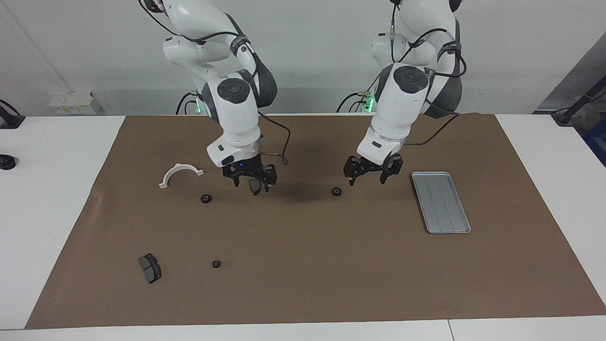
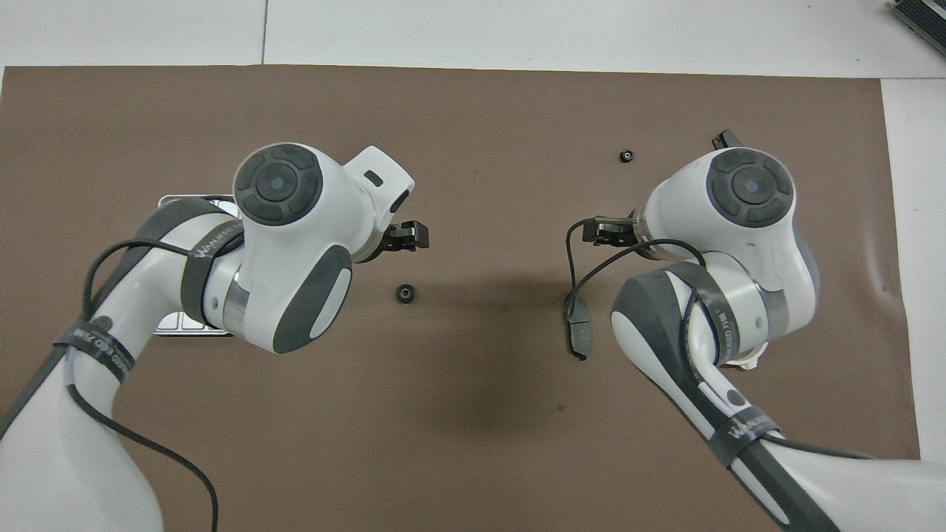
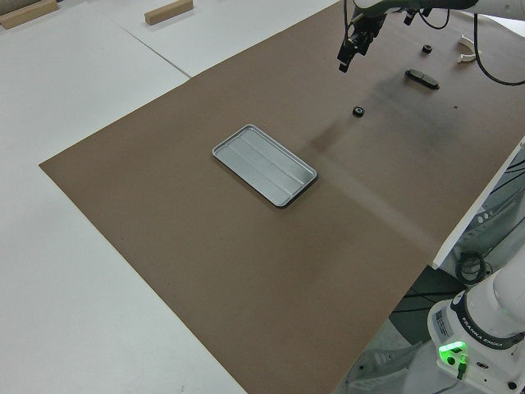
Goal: Pick bearing gear from pile to tray
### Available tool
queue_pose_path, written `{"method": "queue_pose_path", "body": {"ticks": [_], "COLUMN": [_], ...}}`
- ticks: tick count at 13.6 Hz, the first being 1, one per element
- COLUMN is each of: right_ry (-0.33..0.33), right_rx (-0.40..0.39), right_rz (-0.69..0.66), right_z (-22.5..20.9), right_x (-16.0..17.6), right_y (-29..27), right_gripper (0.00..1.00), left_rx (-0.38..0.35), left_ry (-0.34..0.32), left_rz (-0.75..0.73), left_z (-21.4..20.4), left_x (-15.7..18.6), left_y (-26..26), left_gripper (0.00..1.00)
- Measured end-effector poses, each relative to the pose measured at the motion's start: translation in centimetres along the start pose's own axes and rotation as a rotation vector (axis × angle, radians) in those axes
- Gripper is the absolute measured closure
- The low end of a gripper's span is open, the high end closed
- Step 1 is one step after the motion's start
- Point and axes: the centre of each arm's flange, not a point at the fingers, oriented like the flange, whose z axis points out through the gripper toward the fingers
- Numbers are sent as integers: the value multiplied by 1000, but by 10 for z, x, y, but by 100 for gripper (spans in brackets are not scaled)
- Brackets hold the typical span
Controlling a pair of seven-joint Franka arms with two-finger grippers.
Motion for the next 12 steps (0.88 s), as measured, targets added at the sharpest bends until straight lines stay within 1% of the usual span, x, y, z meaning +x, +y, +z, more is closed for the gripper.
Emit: {"method": "queue_pose_path", "body": {"ticks": [1, 3, 4, 5, 6, 7, 8, 9, 10, 11, 12], "right_ry": [-10, -5, -1, 4, 4, 1, -2, -6, -15, -23, -26], "right_rx": [3, 9, 12, 15, 18, 19, 21, 21, 20, 20, 20], "right_rz": [-36, -89, -107, -118, -124, -125, -124, -122, -120, -120, -120], "right_z": [8, 30, 44, 57, 68, 78, 86, 94, 100, 106, 110], "right_x": [4, 5, 3, 0, -3, -6, -9, -14, -19, -23, -26], "right_y": [19, 53, 67, 77, 83, 86, 89, 92, 94, 95, 95], "right_gripper": [0, 0, 0, 0, 0, 0, 0, 0, 0, 0, 0], "left_rx": [1, 10, 10, 9, 8, 8, 6, 5, 5, 6, 8], "left_ry": [-5, -23, -27, -27, -26, -19, -11, -7, -7, -8, -10], "left_rz": [12, 33, 41, 44, 45, 47, 48, 50, 50, 50, 50], "left_z": [18, 47, 60, 71, 79, 85, 90, 96, 102, 105, 107], "left_x": [-10, -28, -33, -35, -35, -35, -37, -40, -43, -45, -46], "left_y": [5, 12, 16, 17, 17, 16, 14, 12, 10, 9, 8], "left_gripper": [0, 0, 0, 4, 4, 13, 13, 19, 19, 24, 24]}}
